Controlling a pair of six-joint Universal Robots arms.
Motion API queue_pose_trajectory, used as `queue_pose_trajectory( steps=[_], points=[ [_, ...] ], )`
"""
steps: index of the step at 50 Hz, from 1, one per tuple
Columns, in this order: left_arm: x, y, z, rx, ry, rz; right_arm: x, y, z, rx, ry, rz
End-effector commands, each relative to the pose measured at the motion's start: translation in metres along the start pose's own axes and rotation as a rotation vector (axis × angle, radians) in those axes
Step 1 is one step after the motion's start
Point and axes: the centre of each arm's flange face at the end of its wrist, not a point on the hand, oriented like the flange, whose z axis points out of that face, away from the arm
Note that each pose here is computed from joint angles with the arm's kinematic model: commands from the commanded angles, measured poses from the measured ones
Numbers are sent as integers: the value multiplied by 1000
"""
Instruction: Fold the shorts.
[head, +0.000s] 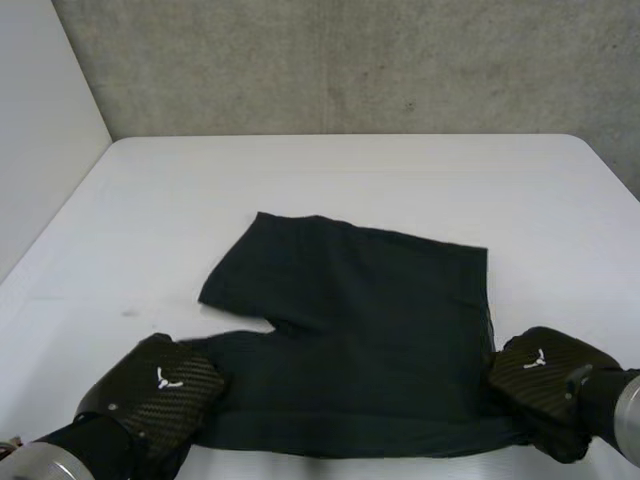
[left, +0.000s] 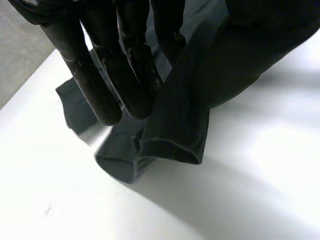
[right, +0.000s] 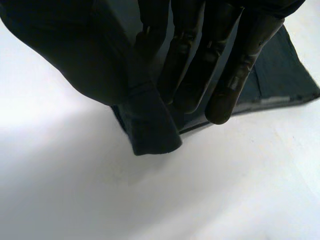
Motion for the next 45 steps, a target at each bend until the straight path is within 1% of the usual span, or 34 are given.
queue_pose_trajectory(
  steps=[1, 3, 4, 7, 8, 11, 12, 14, 15, 16, 18, 19, 20, 24, 28, 32, 37, 38, 39, 42, 43, 45],
  points=[
    [-19, -30, 23, 145, -92, 57, 27, -9, 19, 20, 51, 65],
    [-24, -34, 40, 175, -123, 66, 34, -11, 32, 27, 56, 86],
    [-29, -39, 58, 207, -154, 77, 42, -14, 44, 38, 77, 103],
    [-36, -46, 82, 254, -195, 100, 50, -20, 58, 48, 107, 123],
    [-39, -49, 99, 278, -220, 116, 55, -24, 65, 52, 142, 125],
    [-42, -52, 129, 310, -252, 137, 63, -32, 77, 59, 214, 115],
    [-44, -54, 150, 338, -273, 144, 69, -37, 87, 69, 264, 99],
    [-46, -57, 171, 366, -299, 153, 76, -42, 97, 83, 321, 88],
    [-48, -58, 180, 381, -315, 156, 83, -47, 107, 105, 374, 78],
    [-53, -61, 200, 414, -348, 165, 86, -49, 112, 117, 402, 70],
    [-58, -62, 221, 439, -381, 173, 93, -52, 122, 146, 446, 59],
    [-60, -62, 231, 448, -395, 177, 98, -55, 136, 181, 478, 51],
    [-65, -61, 249, 464, -419, 187, 100, -55, 144, 199, 491, 46],
    [-69, -47, 288, 459, -426, 207, 106, -59, 180, 277, 569, -21],
    [-67, -42, 314, 489, -419, 224, 106, -58, 207, 317, 625, -122],
    [-61, -41, 321, 508, -419, 224, 111, -57, 225, 342, 679, -151],
    [-43, -40, 310, 504, -372, 223, 112, -56, 217, 339, 673, -102],
    [-44, -43, 305, 508, -373, 224, 112, -55, 212, 339, 666, -80],
    [-50, -52, 290, 519, -386, 219, 111, -57, 197, 346, 652, -30],
    [-55, -61, 266, 528, -387, 196, 111, -62, 165, 370, 632, 66],
    [-56, -64, 250, 534, -376, 161, 110, -62, 144, 381, 609, 139],
    [-56, -65, 235, 541, -365, 122, 105, -60, 128, 381, 573, 217]
  ],
)
